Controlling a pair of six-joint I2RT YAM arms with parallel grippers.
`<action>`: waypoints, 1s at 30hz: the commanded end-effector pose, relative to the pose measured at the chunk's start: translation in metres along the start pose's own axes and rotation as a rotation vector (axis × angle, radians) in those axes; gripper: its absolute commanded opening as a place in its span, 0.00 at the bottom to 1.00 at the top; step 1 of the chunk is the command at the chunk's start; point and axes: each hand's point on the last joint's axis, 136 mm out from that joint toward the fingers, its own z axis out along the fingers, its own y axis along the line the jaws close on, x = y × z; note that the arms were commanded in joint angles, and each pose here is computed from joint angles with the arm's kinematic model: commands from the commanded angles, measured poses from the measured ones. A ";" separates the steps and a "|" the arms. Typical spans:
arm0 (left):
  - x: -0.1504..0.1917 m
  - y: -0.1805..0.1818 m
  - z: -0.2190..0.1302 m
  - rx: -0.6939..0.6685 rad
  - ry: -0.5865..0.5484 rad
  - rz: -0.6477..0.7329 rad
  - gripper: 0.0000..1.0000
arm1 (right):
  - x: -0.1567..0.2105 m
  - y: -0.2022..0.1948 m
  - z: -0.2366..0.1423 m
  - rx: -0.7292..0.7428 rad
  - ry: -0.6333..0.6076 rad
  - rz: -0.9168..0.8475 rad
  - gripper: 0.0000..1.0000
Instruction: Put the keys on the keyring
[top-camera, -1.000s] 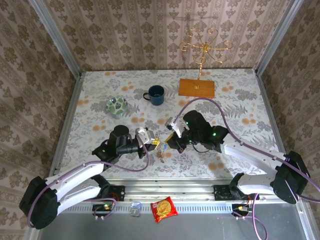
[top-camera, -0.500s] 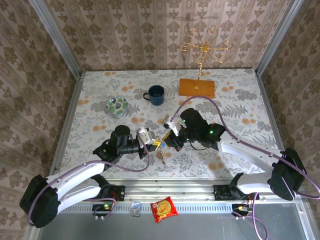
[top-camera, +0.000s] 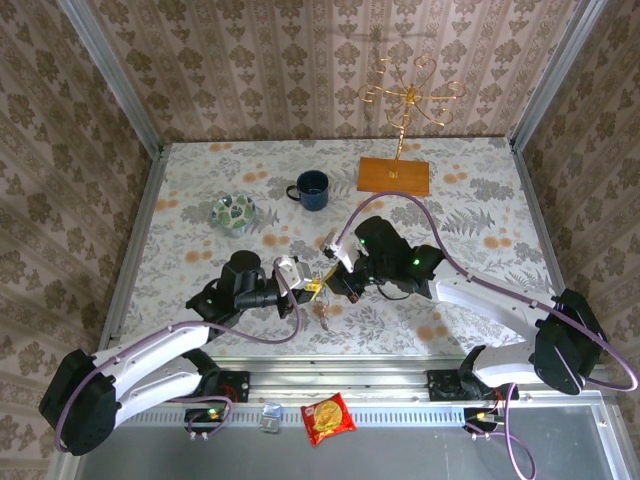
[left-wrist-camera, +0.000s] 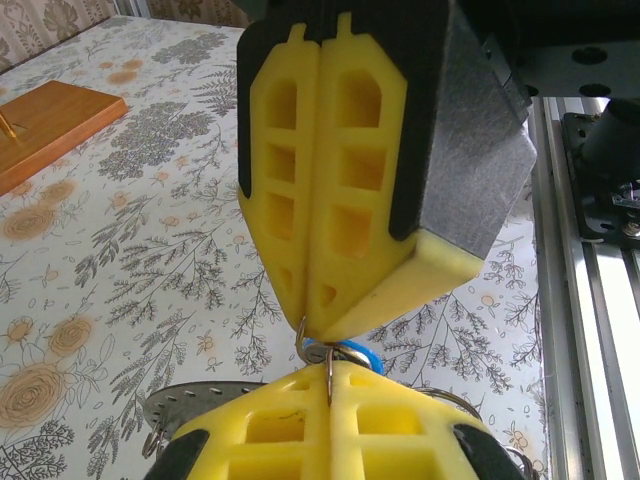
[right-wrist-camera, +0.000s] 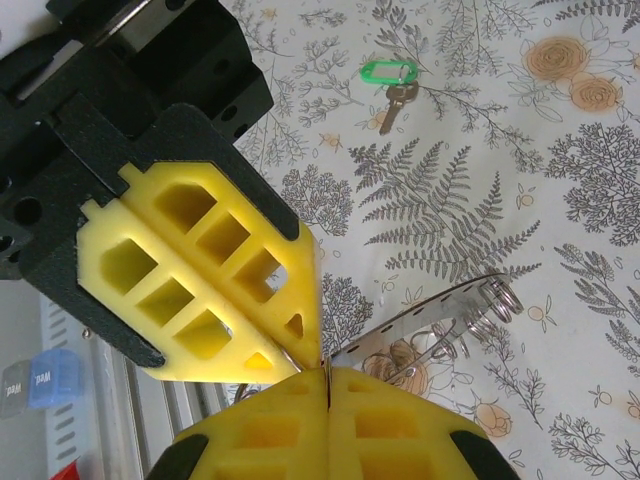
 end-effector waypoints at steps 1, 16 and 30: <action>-0.028 0.002 -0.001 -0.003 -0.070 0.044 0.00 | -0.008 0.001 -0.011 0.037 -0.023 -0.044 0.00; -0.027 0.001 0.000 0.001 -0.073 0.045 0.00 | 0.004 0.011 -0.005 0.008 0.013 -0.081 0.00; -0.028 -0.001 -0.001 0.011 -0.077 0.052 0.00 | -0.008 -0.001 -0.004 0.075 -0.021 -0.074 0.00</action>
